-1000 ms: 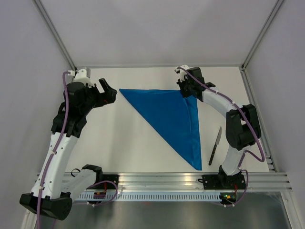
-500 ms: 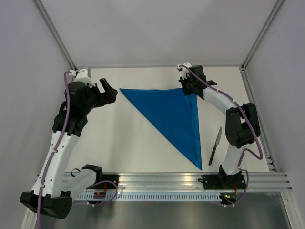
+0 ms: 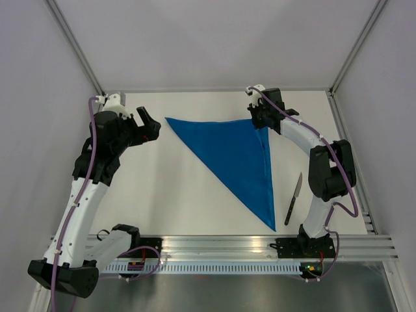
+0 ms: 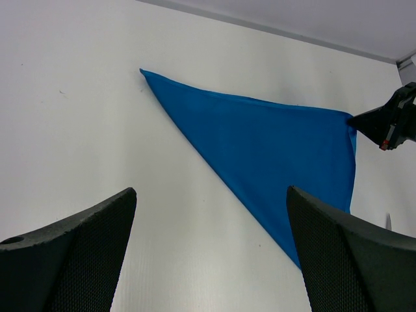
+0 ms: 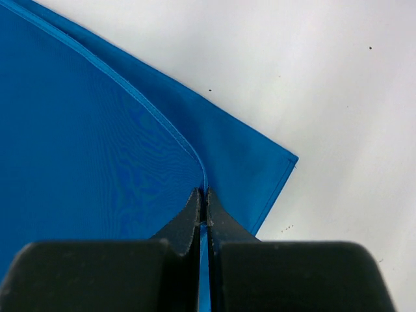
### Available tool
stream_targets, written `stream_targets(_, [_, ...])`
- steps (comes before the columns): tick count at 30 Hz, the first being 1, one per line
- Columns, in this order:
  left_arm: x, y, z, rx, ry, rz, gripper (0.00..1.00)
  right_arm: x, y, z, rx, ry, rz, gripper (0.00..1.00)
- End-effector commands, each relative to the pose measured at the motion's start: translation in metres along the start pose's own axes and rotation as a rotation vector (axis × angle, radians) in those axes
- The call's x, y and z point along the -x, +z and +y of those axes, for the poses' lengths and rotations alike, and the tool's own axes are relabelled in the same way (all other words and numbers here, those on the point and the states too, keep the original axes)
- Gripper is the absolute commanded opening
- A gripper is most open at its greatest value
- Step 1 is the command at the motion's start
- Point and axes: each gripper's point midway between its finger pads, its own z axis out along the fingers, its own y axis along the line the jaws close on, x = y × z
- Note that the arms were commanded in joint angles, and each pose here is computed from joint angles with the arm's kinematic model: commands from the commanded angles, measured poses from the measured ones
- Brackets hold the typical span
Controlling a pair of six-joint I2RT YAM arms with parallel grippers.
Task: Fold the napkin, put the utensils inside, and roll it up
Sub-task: Fold the napkin
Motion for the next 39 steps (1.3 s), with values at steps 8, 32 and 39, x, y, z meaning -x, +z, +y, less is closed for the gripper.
stream_targets(8, [0.001,0.006,-0.007,-0.037,-0.039,-0.005,1.00,0.015,-0.009,-0.011,-0.023,-0.002,-0.041,0.00])
stream_targets(32, [-0.005,0.011,-0.007,-0.041,-0.043,0.009,1.00,0.006,-0.003,-0.031,-0.048,0.019,-0.024,0.01])
stream_targets(39, [-0.008,0.013,-0.005,-0.037,-0.047,0.015,1.00,-0.003,0.006,-0.033,-0.054,0.018,-0.001,0.00])
